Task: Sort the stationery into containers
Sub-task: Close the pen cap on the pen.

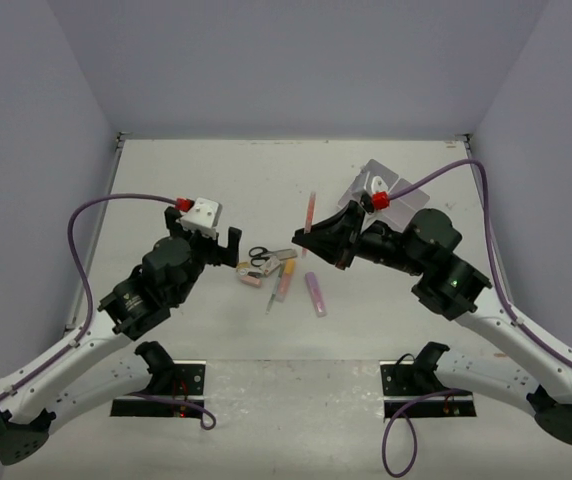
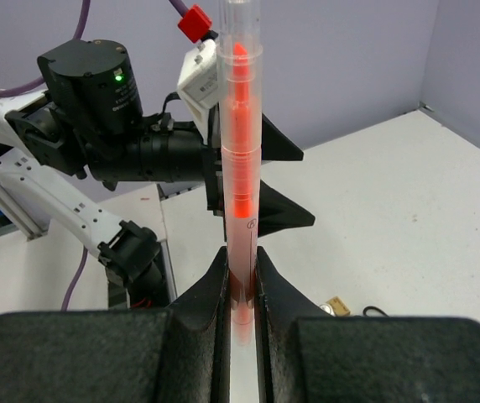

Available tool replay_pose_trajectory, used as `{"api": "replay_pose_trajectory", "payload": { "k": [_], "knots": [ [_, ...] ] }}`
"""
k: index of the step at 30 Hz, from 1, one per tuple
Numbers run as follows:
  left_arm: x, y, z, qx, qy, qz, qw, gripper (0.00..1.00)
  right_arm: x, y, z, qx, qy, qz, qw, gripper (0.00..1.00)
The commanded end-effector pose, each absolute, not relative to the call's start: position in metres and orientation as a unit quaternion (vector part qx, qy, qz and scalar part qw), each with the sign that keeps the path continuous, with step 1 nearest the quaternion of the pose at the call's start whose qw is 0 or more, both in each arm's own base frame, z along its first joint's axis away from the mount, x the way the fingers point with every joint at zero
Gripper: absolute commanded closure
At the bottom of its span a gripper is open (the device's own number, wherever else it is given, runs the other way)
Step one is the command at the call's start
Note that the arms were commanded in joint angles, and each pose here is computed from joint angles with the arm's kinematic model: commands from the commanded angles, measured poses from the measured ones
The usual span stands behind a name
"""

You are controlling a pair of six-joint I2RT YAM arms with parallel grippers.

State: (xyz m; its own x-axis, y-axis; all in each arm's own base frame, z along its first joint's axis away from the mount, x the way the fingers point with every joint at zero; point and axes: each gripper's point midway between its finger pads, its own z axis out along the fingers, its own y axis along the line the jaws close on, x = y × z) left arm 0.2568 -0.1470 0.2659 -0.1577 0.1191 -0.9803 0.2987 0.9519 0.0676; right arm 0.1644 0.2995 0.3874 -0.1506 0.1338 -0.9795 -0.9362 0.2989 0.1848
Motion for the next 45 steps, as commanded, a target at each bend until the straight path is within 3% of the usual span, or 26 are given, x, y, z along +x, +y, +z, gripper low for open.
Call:
{"api": "replay_pose_trajectory", "payload": {
  "k": [1,9,16,24,39,45],
  "knots": [
    [0.256,-0.134,0.282,0.122,0.737,-0.063,0.661,0.0,0.174,0.304,0.387,-0.339,0.587,0.472,0.564,1.0],
    [0.247,-0.143,0.312,0.099,0.715,-0.129,0.679,0.0,0.179,0.309,0.38,-0.341,0.593,0.468,0.56,1.0],
    [0.197,-0.199,0.425,0.174,0.584,-0.35,0.712,0.0,0.17,0.309,0.381,-0.353,0.584,0.481,0.551,1.0],
    [0.181,-0.229,0.496,0.224,0.518,-0.417,0.712,0.0,0.165,0.311,0.379,-0.363,0.58,0.488,0.542,1.0],
    [0.188,-0.288,0.507,0.246,0.513,-0.516,0.641,0.1,0.156,0.323,0.368,-0.395,0.581,0.502,0.505,1.0],
    [0.185,-0.297,0.497,0.266,0.517,-0.525,0.621,0.23,0.159,0.323,0.37,-0.388,0.584,0.5,0.507,1.0]
  ]
}}
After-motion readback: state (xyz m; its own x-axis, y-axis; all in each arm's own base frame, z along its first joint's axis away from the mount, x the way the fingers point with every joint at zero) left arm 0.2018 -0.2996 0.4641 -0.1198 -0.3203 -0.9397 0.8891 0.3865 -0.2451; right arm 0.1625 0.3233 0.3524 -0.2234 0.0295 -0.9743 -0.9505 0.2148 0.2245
